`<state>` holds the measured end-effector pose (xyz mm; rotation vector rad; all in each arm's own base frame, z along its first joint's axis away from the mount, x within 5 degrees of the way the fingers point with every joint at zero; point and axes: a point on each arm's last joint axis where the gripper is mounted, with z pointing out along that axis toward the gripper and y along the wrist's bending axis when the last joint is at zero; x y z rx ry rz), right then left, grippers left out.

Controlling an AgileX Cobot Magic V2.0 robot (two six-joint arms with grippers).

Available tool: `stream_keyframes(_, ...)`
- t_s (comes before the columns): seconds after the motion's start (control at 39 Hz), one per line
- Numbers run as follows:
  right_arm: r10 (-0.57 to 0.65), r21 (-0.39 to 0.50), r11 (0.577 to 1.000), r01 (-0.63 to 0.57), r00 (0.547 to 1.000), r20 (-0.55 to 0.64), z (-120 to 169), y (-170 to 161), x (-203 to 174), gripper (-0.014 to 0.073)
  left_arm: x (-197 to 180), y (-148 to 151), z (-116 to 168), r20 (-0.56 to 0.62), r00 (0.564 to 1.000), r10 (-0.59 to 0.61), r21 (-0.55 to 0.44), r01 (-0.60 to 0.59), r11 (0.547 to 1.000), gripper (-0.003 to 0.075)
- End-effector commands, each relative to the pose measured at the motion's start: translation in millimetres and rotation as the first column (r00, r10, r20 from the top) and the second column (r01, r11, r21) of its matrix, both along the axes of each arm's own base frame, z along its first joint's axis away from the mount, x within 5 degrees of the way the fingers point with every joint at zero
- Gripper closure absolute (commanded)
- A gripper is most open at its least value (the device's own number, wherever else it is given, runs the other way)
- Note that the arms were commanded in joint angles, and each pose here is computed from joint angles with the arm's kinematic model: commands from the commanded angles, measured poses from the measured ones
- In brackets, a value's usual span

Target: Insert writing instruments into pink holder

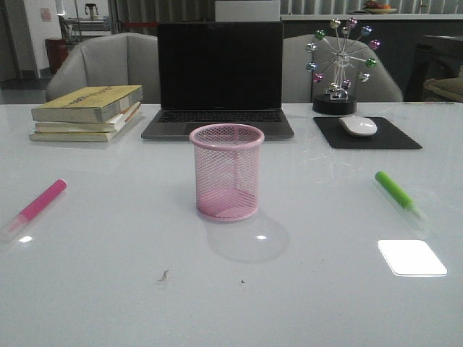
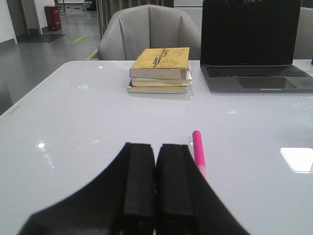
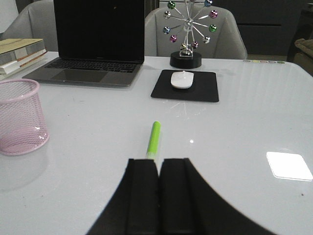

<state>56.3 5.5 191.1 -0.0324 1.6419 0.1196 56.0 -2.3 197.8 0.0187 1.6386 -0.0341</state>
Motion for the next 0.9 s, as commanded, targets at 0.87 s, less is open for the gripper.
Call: stream_keyframes(0.87,-0.002,-0.008,1.0,0.003,0.993,0.118,10,0,-1,0.0573,-4,2,24,0.282,0.959,0.021,-0.023,-0.015,1.0,0.0621)
